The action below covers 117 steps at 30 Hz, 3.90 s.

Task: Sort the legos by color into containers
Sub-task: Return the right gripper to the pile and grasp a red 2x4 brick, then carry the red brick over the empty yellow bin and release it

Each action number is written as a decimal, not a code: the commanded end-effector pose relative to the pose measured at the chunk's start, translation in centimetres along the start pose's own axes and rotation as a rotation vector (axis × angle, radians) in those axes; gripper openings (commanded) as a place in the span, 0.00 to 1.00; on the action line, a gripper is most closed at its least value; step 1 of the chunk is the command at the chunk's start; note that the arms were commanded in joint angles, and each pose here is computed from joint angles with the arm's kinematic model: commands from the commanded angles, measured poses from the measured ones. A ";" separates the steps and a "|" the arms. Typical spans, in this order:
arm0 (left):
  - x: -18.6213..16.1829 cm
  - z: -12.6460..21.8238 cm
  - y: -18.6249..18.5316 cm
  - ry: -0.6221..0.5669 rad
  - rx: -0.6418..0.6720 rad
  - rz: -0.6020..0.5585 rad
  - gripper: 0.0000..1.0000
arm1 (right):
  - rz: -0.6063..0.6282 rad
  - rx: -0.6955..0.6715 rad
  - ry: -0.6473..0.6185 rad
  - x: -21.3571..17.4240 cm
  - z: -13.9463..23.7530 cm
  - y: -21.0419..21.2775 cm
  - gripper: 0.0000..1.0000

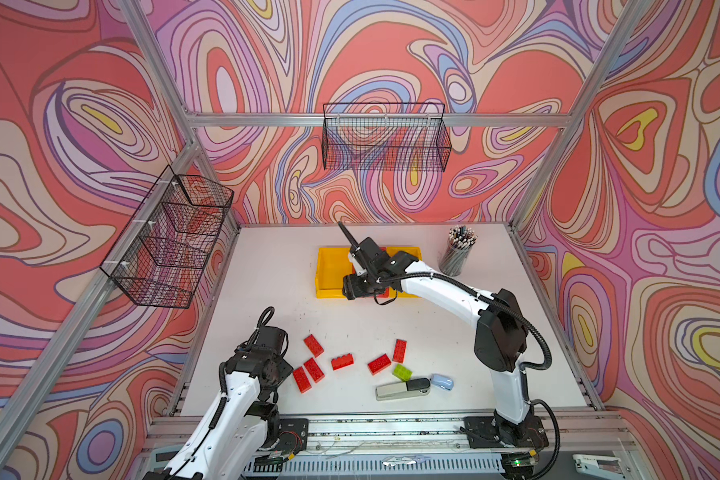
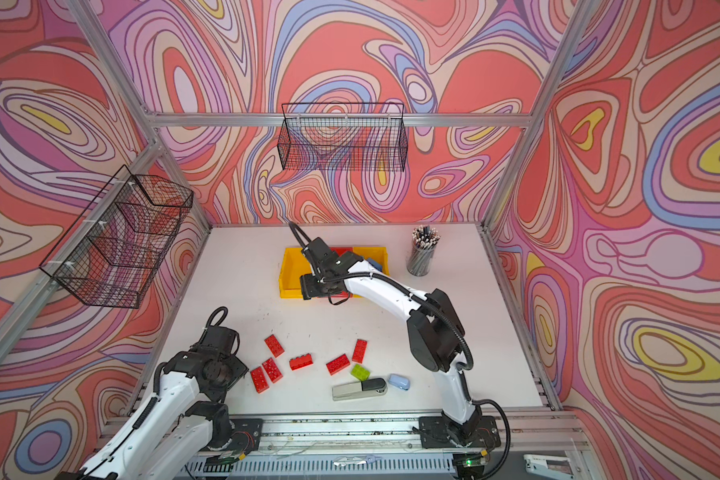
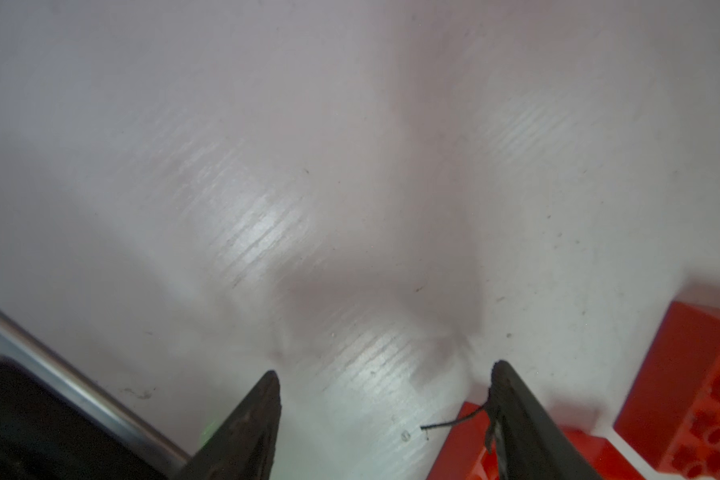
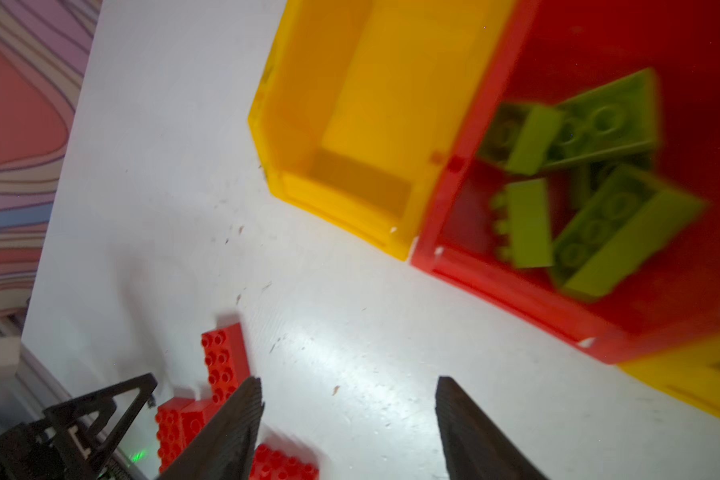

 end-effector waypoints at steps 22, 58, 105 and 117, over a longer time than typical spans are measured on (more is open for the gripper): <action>-1.2 0.3 1.1 0.037 0.009 0.018 0.66 | 0.118 0.180 0.113 -5.6 -8.7 10.8 0.68; -0.9 1.0 1.4 0.000 0.000 0.057 0.66 | 0.177 -0.031 0.165 -6.5 -11.1 8.3 0.48; 0.8 3.3 -4.7 -0.024 -0.026 -0.006 0.65 | 0.039 -0.048 -0.176 10.0 -5.7 -5.7 0.54; 0.4 4.2 -6.4 0.002 -0.027 -0.097 0.66 | 0.025 -0.038 -0.254 11.2 -0.2 -4.7 0.86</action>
Point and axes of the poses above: each gripper's point midway between its finger pads, its own z axis back along the fingers, its own y axis along the line the jaws close on, x = y × z, the point moved 7 cm from there along z, back along the fingers, and after that the axes turned 14 degrees about z, right-handed, at the moved point
